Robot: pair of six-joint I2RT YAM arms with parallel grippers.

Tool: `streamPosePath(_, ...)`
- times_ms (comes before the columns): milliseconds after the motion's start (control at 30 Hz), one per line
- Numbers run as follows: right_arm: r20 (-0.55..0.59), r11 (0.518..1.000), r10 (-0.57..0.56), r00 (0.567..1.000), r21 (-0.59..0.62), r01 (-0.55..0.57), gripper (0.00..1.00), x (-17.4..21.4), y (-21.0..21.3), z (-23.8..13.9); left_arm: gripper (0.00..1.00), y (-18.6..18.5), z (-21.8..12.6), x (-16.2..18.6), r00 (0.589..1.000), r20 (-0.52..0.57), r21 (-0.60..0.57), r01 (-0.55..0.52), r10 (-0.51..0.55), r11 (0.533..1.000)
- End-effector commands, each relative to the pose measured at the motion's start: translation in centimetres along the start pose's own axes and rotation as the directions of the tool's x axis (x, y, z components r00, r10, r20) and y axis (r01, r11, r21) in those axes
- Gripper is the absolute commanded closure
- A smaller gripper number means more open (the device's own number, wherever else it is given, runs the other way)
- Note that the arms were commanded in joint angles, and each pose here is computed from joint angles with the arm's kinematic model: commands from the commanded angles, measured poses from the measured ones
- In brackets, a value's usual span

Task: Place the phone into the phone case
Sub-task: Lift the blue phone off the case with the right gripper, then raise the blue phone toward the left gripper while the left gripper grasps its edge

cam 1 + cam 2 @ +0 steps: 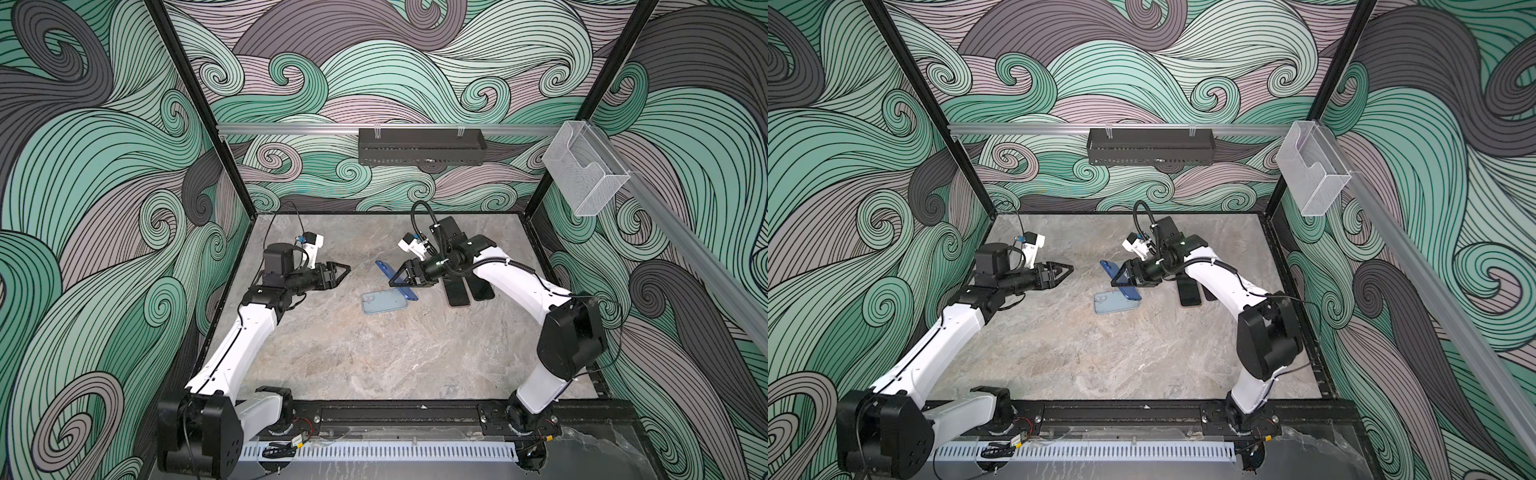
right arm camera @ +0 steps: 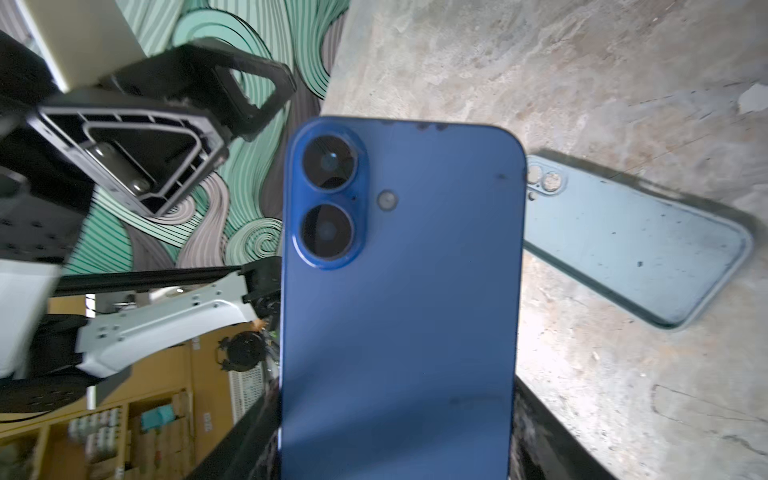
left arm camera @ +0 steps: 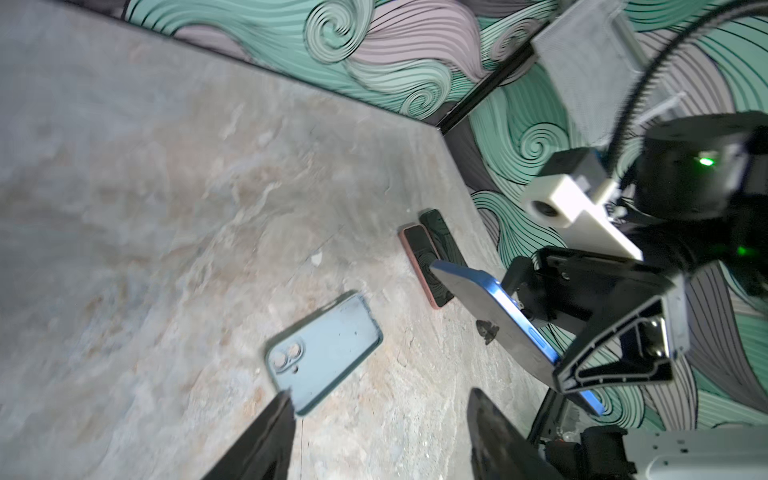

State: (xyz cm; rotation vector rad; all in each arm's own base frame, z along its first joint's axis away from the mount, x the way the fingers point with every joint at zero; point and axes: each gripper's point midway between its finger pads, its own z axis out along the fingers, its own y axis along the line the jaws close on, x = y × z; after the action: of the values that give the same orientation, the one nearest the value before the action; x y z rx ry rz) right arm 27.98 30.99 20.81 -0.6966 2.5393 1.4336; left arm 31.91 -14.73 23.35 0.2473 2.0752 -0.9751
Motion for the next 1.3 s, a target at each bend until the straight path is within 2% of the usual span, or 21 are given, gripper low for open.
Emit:
streamPosePath(0, 0.038, 0.981, -0.041, 0.998, -0.190, 0.048, 0.73, -0.2, 4.0, -1.3, 0.30, -3.7, -0.5, -2.9, 0.946, 0.131, 0.114, -0.311, 0.296, 0.944)
streamPosePath(133, 0.047, 0.961, -0.043, 0.998, -0.272, 0.054, 0.73, 0.6, 6.0, -2.3, 0.30, -6.5, 0.0, -1.7, 0.887, 0.110, 0.249, -0.461, 0.449, 0.851)
streamPosePath(233, 0.043, 0.942, -0.050, 0.998, -0.331, 0.061, 0.72, 1.3, 7.6, -3.1, 0.30, -9.2, -0.4, -0.7, 0.816, 0.160, 0.371, -0.571, 0.555, 0.732)
streamPosePath(333, 0.050, 0.923, -0.060, 0.997, -0.377, 0.074, 0.72, 2.0, 8.8, -3.8, 0.30, -11.4, -1.3, 0.2, 0.761, 0.207, 0.475, -0.627, 0.614, 0.617)
streamPosePath(400, 0.054, 0.913, -0.058, 0.997, -0.401, 0.075, 0.71, 2.4, 9.4, -4.3, 0.31, -12.4, -1.9, 0.8, 0.740, 0.221, 0.531, -0.638, 0.635, 0.558)
streamPosePath(600, 0.055, 0.891, -0.040, 0.998, -0.449, 0.060, 0.71, 3.5, 10.2, -4.5, 0.31, -14.6, -3.6, 1.6, 0.718, 0.311, 0.654, -0.637, 0.623, 0.408)
streamPosePath(767, 0.028, 0.880, -0.065, 0.998, -0.470, 0.070, 0.71, 4.7, 11.6, -4.6, 0.31, -15.6, -3.8, 1.3, 0.698, 0.334, 0.669, -0.649, 0.634, 0.362)
streamPosePath(1133, 0.006, 0.868, -0.099, 0.995, -0.488, 0.089, 0.71, 6.4, 13.5, -4.9, 0.30, -15.4, -3.0, 1.1, 0.692, 0.315, 0.664, -0.650, 0.650, 0.370)
streamPosePath(1267, -0.008, 0.863, -0.105, 0.994, -0.497, 0.087, 0.71, 6.5, 13.8, -4.7, 0.32, -16.3, -2.9, 1.4, 0.683, 0.330, 0.680, -0.651, 0.652, 0.338)
